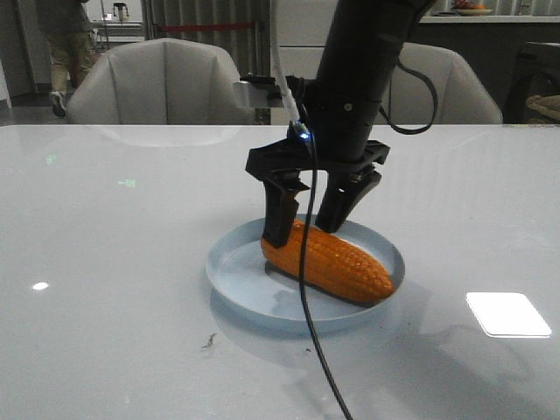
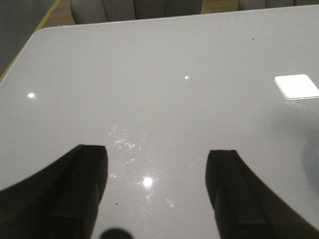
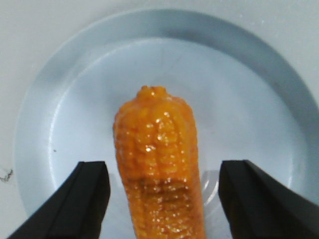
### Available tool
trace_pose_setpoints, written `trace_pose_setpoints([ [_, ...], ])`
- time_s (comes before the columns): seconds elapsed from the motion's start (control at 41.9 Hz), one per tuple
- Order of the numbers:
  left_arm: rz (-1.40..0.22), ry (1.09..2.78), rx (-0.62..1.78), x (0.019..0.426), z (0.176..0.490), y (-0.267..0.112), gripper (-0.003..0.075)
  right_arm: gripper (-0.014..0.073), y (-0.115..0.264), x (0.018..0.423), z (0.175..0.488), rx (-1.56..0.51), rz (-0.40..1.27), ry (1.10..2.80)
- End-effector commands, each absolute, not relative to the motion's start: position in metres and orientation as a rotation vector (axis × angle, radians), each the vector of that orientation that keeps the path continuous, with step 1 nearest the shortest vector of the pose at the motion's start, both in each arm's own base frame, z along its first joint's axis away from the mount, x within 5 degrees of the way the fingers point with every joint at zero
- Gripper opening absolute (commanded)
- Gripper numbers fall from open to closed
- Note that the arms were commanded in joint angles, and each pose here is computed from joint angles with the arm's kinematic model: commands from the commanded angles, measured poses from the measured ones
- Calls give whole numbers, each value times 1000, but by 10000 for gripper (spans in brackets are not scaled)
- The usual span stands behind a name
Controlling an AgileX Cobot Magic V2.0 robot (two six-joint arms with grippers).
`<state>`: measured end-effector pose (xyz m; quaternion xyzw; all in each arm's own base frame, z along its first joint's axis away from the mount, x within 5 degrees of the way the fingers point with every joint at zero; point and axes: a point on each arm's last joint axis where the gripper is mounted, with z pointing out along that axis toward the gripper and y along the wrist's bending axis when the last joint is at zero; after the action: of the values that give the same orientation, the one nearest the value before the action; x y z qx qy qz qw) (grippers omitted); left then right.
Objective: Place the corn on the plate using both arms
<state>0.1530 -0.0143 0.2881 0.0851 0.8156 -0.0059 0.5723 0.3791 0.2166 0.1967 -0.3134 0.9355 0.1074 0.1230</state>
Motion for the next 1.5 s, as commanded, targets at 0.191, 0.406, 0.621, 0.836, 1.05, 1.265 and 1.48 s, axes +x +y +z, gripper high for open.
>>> trace_pose_setpoints([
  [0.191,-3,1799,158,156,306,-12,484,475,203,391,295,-826,342,2500],
  [0.406,-3,1799,158,156,306,-12,484,475,154,389,353,-691,346,2450],
  [0.621,-3,1799,158,156,306,-12,484,475,81,373,394,-510,283,2466],
  [0.836,-3,1797,157,156,306,-12,484,475,17,355,410,-333,222,2514],
  [1.05,-3,1795,157,156,306,-12,484,475,-13,326,413,-237,245,2443],
  [1.265,0,1786,154,156,307,-12,484,475,-16,282,392,-210,212,2361],
  [1.48,-1,1787,154,156,307,-12,484,475,-14,233,348,-121,167,2333],
])
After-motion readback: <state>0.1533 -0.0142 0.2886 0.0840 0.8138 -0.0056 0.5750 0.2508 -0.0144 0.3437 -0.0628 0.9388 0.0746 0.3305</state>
